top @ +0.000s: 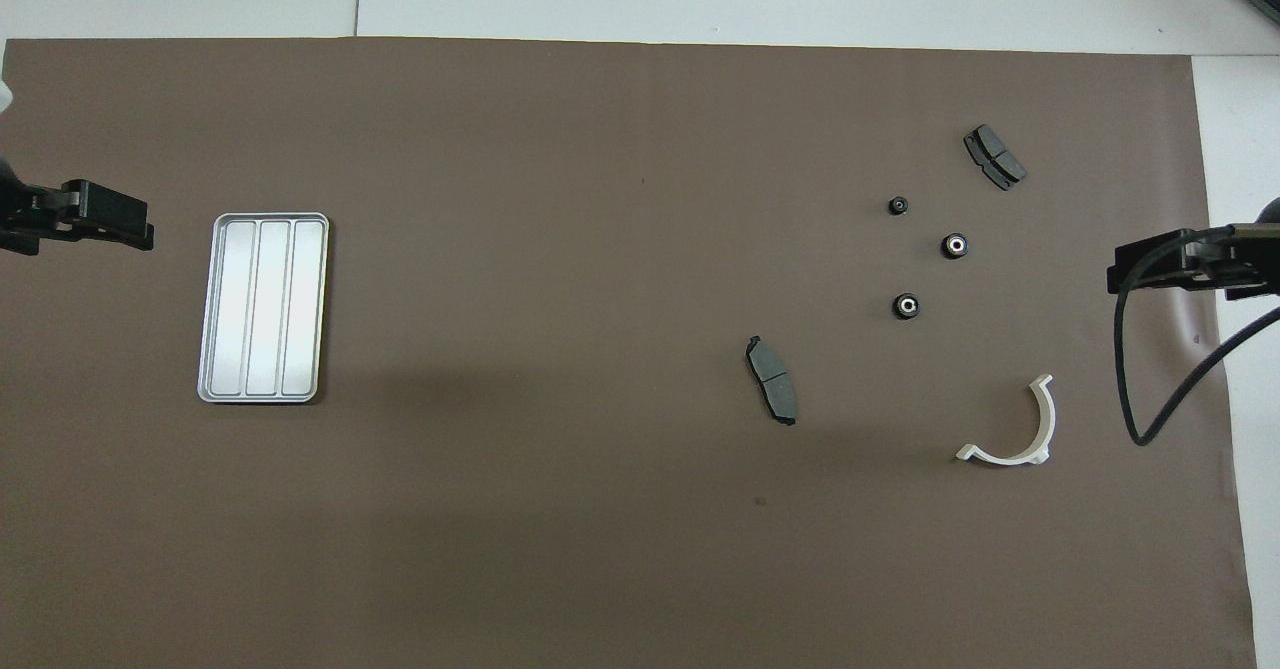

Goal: Pick bearing gear from pile to tray

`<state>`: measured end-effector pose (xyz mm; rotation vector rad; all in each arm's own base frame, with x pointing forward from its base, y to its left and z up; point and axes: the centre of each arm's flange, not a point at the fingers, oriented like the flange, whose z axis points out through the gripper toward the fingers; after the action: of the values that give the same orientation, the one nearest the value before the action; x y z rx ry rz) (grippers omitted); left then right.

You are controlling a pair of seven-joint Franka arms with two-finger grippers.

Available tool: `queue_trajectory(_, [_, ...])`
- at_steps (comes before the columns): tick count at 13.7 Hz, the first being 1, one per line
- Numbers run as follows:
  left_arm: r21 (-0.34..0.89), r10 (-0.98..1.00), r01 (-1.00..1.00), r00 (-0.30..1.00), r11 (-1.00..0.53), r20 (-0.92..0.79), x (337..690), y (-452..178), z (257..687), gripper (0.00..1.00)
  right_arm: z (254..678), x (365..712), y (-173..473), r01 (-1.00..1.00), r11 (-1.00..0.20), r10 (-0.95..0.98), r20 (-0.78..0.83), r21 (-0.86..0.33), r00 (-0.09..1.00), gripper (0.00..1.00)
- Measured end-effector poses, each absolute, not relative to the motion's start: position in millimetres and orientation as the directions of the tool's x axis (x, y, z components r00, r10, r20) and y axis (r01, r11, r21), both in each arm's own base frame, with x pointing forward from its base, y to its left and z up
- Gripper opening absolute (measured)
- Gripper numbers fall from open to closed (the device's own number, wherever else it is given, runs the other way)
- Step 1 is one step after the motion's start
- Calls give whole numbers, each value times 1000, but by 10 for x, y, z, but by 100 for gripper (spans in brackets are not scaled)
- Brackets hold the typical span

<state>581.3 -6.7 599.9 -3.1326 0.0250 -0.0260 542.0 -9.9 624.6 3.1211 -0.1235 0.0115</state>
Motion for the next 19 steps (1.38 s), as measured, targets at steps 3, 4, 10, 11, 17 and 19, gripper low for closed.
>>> queue_trajectory(3, [-9, -16, -16, 1000, -1000, 17, 5813, -67, 5999, 100, 6243, 5419, -99, -79, -997, -79, 8, 18, 997, 100])
queue_trajectory(4, [-9, -16, -16, 1000, -1000, 17, 5813, -67, 5999, 100, 6242, 5419, -99, -79, -997, -79, 7, 18, 997, 100])
queue_trajectory(10, [-9, -16, -16, 1000, -1000, 17, 5813, -67, 5999, 100, 6079, 5456, -64, -72, -997, -71, 24, 16, 997, 100])
queue_trajectory(11, [-9, -16, -16, 1000, -1000, 17, 5813, -67, 5999, 100, 6013, 5494, -61, -71, -997, -70, 50, 14, 996, 100])
queue_trajectory(17, [-9, -16, -16, 1000, -1000, 17, 5813, -67, 5999, 100, 5152, 5817, -29, -6, -1000, -3, 129, 23, 992, 100])
queue_trajectory(19, [-9, -16, -16, 1000, -1000, 17, 5813, -67, 5999, 100, 4756, 6002, -32, 22, -999, 26, 123, 33, 992, 100])
